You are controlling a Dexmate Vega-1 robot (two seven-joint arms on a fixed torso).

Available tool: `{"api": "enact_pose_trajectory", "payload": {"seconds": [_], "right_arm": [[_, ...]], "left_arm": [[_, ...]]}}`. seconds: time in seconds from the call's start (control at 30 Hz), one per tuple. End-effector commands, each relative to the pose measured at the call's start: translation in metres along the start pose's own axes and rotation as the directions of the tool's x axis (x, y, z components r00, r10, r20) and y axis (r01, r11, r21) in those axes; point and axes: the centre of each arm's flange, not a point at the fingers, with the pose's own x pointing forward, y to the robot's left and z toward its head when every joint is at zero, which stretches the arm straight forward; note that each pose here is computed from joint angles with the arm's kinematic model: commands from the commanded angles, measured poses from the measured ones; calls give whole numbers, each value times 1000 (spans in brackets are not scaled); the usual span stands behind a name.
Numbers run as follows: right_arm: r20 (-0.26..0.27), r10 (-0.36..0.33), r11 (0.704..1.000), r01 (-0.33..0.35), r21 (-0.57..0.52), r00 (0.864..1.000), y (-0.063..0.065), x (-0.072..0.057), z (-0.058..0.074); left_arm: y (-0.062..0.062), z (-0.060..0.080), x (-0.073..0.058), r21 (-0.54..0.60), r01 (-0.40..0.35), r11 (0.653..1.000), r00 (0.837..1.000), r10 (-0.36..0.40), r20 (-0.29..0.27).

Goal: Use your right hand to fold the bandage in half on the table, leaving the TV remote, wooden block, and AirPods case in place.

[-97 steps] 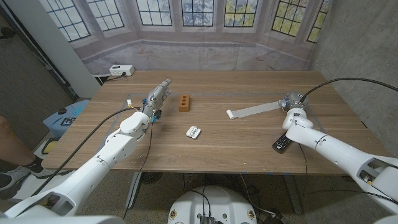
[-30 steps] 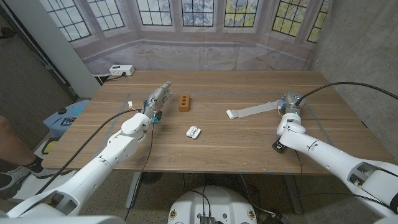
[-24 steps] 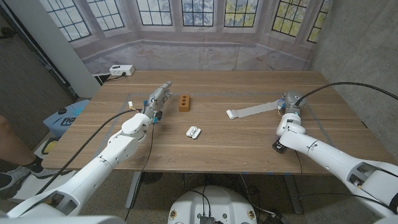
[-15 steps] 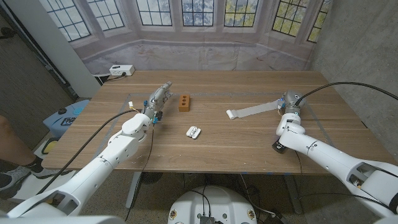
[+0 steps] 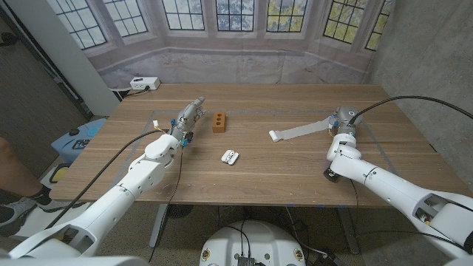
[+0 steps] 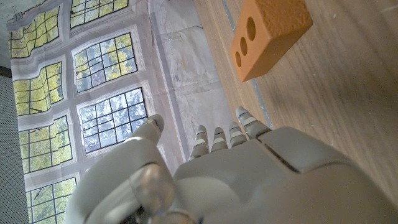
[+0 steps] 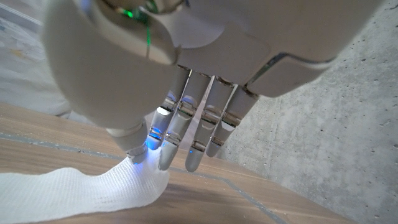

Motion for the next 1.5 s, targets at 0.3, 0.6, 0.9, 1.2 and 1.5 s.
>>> {"api": "enact_pose_trajectory", "payload": {"seconds": [0.3, 0.6, 0.9, 1.2, 1.5], "right_arm": [[29, -6, 1000, 6, -5, 1000, -9, -8, 12], [46, -9, 1000, 9, -13, 999, -13, -12, 17], [65, -11, 1000, 12, -17, 998, -17, -13, 25], [87, -15, 1000, 16, -9, 996, -18, -12, 35], [107, -22, 1000, 22, 2, 994, -20, -10, 46]], "left_arm": [[7, 6, -7, 13, -6, 1000, 1000, 6, 14], [9, 4, -13, 12, -10, 1000, 1000, 10, 14], [11, 7, -20, 39, -19, 999, 1000, 19, 17], [14, 13, -23, 81, -22, 996, 1000, 21, 21], [16, 19, -23, 114, -22, 993, 999, 19, 28]]}}
